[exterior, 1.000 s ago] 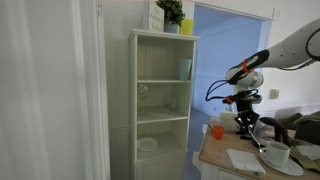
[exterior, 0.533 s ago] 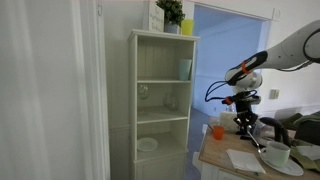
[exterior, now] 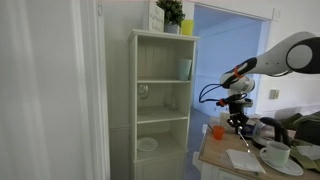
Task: Take the spoon out of the teacup and put it on the paper towel
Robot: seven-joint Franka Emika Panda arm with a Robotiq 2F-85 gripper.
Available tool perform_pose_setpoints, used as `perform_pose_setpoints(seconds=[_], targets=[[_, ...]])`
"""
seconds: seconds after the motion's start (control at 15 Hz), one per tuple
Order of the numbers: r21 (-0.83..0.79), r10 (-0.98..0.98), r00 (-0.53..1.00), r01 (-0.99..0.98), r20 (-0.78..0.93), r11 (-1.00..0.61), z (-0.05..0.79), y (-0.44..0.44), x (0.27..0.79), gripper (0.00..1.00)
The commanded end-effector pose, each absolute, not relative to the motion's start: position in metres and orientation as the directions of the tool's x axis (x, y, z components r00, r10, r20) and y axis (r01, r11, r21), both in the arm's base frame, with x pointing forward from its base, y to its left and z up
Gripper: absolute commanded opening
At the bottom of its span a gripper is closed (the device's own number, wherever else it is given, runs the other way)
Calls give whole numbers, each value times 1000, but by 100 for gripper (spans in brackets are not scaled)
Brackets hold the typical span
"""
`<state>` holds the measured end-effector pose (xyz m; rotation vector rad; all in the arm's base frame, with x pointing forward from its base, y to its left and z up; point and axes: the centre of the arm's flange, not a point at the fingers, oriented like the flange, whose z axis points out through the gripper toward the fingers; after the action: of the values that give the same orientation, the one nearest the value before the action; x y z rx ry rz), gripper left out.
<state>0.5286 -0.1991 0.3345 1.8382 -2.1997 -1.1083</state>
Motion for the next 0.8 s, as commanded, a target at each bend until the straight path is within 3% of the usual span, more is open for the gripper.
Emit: perform_pose_setpoints(seconds=[0.0, 0.73], targets=[[577, -856, -320, -816, -406, 32, 325, -206, 555, 1], [643, -851, -351, -766, -391, 20, 271, -221, 587, 1]])
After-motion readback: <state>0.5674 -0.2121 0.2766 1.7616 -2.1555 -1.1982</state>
